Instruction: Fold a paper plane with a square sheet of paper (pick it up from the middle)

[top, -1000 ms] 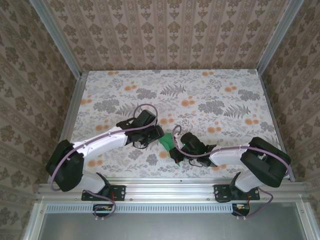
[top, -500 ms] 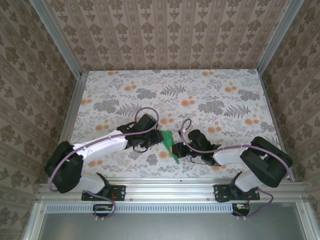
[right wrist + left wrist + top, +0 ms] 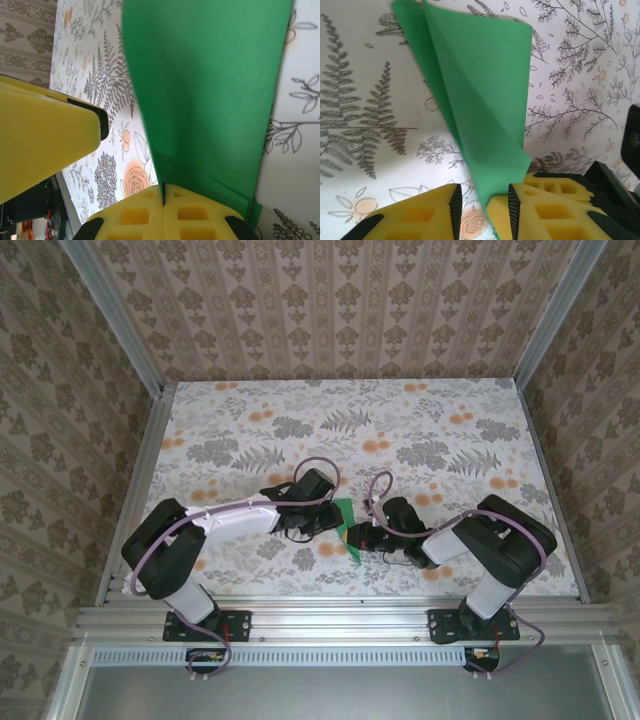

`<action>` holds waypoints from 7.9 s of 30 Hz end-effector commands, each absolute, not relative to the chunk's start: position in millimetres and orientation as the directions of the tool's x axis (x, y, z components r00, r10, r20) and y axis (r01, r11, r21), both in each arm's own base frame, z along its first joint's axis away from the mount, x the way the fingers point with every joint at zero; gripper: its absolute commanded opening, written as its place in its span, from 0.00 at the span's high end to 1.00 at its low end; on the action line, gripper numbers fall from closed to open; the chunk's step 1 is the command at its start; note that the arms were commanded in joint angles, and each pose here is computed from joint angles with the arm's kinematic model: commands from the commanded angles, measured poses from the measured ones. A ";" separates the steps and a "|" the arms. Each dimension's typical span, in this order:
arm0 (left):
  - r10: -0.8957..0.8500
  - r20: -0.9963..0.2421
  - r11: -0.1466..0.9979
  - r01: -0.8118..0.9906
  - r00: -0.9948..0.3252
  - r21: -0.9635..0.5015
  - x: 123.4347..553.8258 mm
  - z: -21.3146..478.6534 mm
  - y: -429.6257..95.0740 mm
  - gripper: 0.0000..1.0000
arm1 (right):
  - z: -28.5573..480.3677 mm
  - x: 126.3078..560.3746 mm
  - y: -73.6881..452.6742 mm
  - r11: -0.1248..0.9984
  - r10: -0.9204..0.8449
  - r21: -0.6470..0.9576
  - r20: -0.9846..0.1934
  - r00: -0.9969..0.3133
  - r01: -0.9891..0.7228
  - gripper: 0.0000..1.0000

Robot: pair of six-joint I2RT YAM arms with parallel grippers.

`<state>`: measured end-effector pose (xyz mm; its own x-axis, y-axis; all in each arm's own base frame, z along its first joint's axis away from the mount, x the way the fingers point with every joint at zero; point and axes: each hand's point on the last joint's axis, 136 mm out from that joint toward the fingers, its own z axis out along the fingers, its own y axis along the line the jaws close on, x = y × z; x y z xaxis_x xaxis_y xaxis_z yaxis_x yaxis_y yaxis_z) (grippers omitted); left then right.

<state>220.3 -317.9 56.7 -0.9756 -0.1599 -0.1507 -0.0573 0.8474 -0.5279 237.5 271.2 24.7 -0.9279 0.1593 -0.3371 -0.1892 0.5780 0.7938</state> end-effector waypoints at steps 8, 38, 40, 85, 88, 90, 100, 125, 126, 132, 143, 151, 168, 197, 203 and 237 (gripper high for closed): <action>-0.157 -0.176 0.812 -0.026 -0.972 -0.583 237.6 63.5 -339.6 0.70 | 36.2 236.0 271.7 0.516 0.181 0.838 -0.311 -0.933 -0.180 0.99; -0.129 -0.130 0.831 -0.035 -0.983 -0.556 247.4 34.6 -351.1 0.67 | 28.7 234.6 257.5 0.587 0.177 0.803 -0.252 -0.951 -0.104 0.77; -0.130 -0.137 0.831 -0.033 -0.982 -0.556 248.2 36.1 -350.7 0.67 | 29.3 232.1 253.0 0.621 0.153 0.774 -0.270 -0.951 -0.120 0.75; -0.113 -0.139 0.821 -0.014 -0.984 -0.571 251.3 43.2 -360.0 0.68 | 17.2 216.8 233.8 0.886 -0.289 0.247 -0.367 -0.884 -0.392 0.42; -0.113 -0.139 0.821 -0.014 -0.984 -0.571 251.3 43.6 -360.0 0.68 | 15.3 216.9 234.7 0.888 -0.300 0.233 -0.360 -0.884 -0.396 0.43; -0.112 -0.138 0.821 -0.014 -0.984 -0.570 251.3 43.2 -359.7 0.68 | 14.0 217.6 233.3 0.894 -0.299 0.220 -0.357 -0.885 -0.390 0.45; -0.113 -0.144 0.818 -0.010 -0.983 -0.575 252.7 46.7 -360.4 0.68 | 16.6 217.4 235.6 0.889 -0.251 0.280 -0.363 -0.897 -0.362 0.66; -0.136 -0.170 0.796 -0.005 -0.976 -0.605 246.7 79.1 -347.1 0.63 | 6.0 209.9 235.6 0.872 -0.186 0.383 -0.316 -0.930 -0.305 0.79; -0.144 -0.166 0.793 -0.013 -0.975 -0.610 245.3 80.2 -345.4 0.63 | 5.3 209.8 235.5 0.873 -0.185 0.383 -0.315 -0.931 -0.302 0.79; -0.187 -0.138 0.767 -0.057 -0.973 -0.639 235.1 78.9 -340.2 0.63 | 4.7 210.1 236.1 0.873 -0.175 0.389 -0.314 -0.933 -0.295 0.79; -0.199 -0.081 0.737 -0.095 -0.977 -0.669 224.0 53.1 -350.1 0.64 | 1.9 209.4 236.1 0.875 -0.157 0.398 -0.306 -0.939 -0.276 0.79; -0.199 -0.060 0.776 -0.120 -0.978 -0.620 224.9 24.3 -345.2 0.65 | 9.0 208.9 242.9 0.850 -0.135 0.450 -0.314 -0.940 -0.273 0.78; -0.159 -0.064 0.816 -0.095 -0.985 -0.570 223.4 12.2 -340.1 0.67 | 61.2 208.1 230.3 0.785 -0.048 0.577 -0.310 -0.949 -0.228 0.58; -0.135 -0.067 0.819 -0.073 -0.989 -0.568 222.1 15.4 -341.5 0.66 | 40.2 207.4 224.0 0.833 -0.166 0.493 -0.212 -0.963 -0.252 0.70; -0.132 -0.068 0.819 -0.070 -0.989 -0.569 222.3 16.8 -342.1 0.66 | 41.6 205.3 237.7 0.789 -0.177 0.558 -0.196 -0.964 -0.259 0.76; -0.127 -0.067 0.826 -0.068 -0.990 -0.560 219.8 14.9 -340.2 0.66 | 36.5 210.9 242.6 0.773 -0.198 0.562 -0.229 -0.953 -0.296 0.86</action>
<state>225.6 -349.3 26.6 -0.9851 -0.1497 -0.0843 -0.0680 0.7902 -0.6090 208.9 238.4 28.0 -0.9626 -0.1827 -0.2000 -0.2641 0.7977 0.5421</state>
